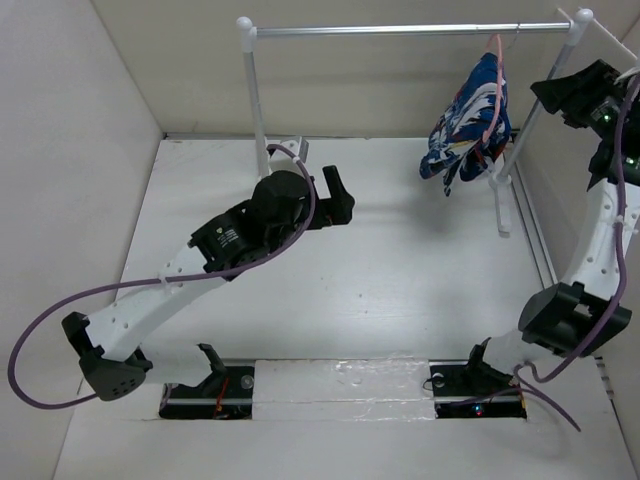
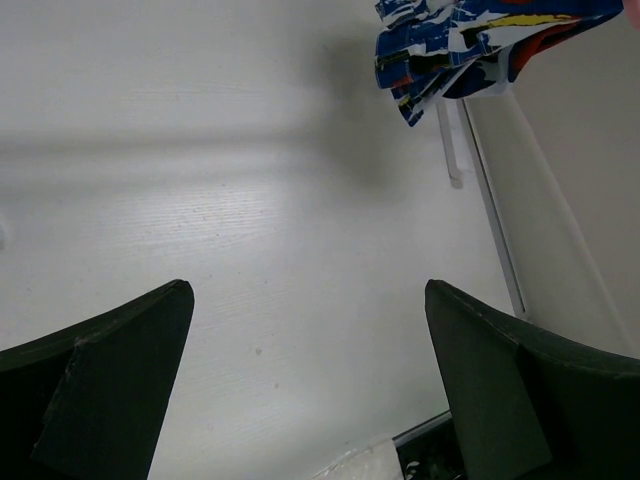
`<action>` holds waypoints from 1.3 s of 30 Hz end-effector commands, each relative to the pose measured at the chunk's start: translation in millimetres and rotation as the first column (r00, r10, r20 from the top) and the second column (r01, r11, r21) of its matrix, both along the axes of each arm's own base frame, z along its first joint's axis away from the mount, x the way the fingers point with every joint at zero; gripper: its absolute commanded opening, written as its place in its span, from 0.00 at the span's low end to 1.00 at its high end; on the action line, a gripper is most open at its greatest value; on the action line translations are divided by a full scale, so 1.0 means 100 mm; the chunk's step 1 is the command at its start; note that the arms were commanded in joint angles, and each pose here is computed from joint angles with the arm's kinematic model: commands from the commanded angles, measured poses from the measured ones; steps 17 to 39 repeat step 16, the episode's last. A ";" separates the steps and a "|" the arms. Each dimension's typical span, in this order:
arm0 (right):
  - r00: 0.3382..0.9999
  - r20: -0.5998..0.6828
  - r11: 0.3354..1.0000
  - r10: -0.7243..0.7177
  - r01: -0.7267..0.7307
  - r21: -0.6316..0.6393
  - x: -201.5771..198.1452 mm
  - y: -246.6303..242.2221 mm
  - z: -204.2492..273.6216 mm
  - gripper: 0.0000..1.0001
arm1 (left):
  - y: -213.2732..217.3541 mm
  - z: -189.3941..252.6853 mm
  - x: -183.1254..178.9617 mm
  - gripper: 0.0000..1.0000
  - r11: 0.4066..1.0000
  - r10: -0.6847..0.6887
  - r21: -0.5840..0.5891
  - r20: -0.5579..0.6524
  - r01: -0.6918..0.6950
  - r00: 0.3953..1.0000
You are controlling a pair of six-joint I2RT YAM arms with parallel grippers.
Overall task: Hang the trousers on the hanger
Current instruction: Hang the hanger with trousers onto the clothesline
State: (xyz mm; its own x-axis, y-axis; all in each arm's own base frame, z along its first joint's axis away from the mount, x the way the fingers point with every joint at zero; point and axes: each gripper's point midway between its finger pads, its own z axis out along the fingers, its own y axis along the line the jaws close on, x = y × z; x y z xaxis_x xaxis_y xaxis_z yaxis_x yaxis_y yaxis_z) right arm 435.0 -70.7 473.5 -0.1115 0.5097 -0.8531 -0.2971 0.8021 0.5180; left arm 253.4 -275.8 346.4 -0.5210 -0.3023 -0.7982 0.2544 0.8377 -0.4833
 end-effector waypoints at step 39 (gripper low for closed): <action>0.993 -0.031 0.858 0.114 -0.114 -0.501 -2.28 1.42 -0.91 1.00 | 0.27 0.05 -0.58 0.99 0.975 -0.180 -0.134 0.000 0.179 0.984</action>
